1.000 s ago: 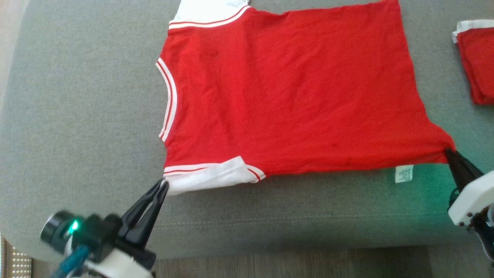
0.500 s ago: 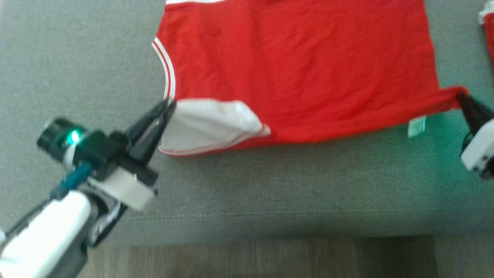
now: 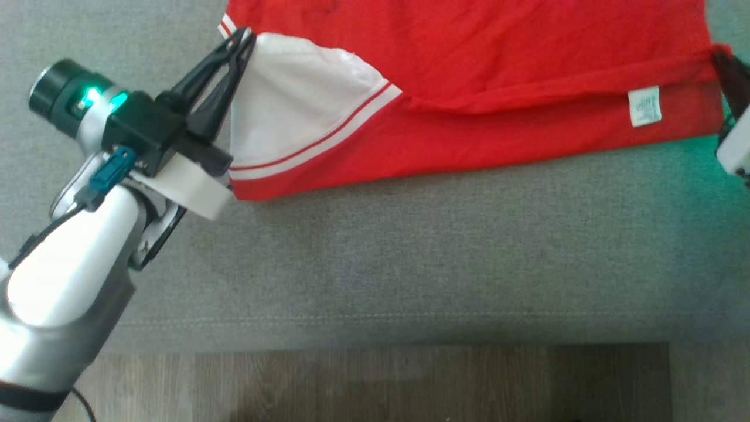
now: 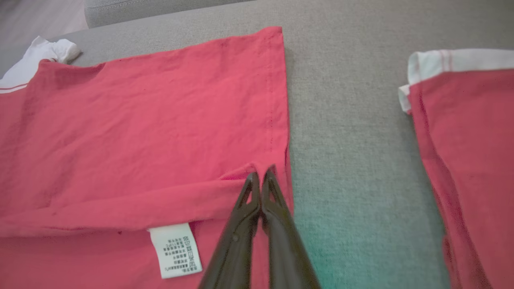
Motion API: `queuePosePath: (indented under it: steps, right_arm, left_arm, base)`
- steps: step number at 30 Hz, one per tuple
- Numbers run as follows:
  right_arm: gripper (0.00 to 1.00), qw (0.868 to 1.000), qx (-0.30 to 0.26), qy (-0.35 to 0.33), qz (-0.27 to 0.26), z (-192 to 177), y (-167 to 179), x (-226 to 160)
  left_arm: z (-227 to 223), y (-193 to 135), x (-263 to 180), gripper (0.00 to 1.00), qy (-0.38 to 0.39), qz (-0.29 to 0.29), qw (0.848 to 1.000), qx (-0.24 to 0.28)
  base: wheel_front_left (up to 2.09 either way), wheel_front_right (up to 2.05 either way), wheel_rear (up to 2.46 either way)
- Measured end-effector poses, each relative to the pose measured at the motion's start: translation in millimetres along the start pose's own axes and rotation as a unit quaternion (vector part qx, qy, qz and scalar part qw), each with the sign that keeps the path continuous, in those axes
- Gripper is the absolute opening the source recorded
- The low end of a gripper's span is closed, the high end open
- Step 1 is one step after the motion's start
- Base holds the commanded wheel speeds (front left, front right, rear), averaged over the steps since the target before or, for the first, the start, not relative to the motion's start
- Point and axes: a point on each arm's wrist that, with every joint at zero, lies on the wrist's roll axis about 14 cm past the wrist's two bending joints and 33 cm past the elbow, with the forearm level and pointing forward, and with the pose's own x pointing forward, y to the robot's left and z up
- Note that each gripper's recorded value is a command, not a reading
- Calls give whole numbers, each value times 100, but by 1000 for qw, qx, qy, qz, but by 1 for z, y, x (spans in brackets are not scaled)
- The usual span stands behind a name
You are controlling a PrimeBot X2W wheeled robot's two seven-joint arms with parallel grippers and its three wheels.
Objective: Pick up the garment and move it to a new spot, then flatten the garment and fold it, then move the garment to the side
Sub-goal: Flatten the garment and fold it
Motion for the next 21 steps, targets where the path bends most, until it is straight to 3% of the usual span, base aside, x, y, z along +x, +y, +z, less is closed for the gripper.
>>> queuePosePath:
  steps: [1,2,3,4,6,12,15,21]
  right_arm:
    - [0,1000,-1,-3,3,1,2,4]
    - [30,1000,-2,-7,5,3,4,7]
    - [79,1000,-2,-10,7,4,5,9]
    - [100,1000,-3,-16,9,6,7,11]
    - [100,999,-3,-32,10,10,8,12]
    - [100,994,14,-110,-2,30,-4,-8]
    - [100,993,23,-117,-18,13,-16,-27]
    - [100,991,59,-115,-24,-30,-12,-52]
  left_arm:
    - [-1,1,3,0,-1,0,1000,3]
    - [-3,1,5,0,-3,2,1000,3]
    - [-4,2,8,0,-4,4,1000,1]
    - [-4,1,9,20,-5,6,1000,-2]
    - [-6,0,11,100,-5,10,1000,-9]
    - [6,7,-1,100,-24,72,996,-49]
    - [-8,-1,-23,100,-4,101,990,-95]
    - [-47,-51,-64,100,65,118,966,-220]
  base:
    - [0,0,0]
    - [0,0,0]
    - [0,0,0]
    - [0,0,0]
    - [0,0,0]
    - [0,0,0]
    - [0,0,0]
    - [0,0,0]
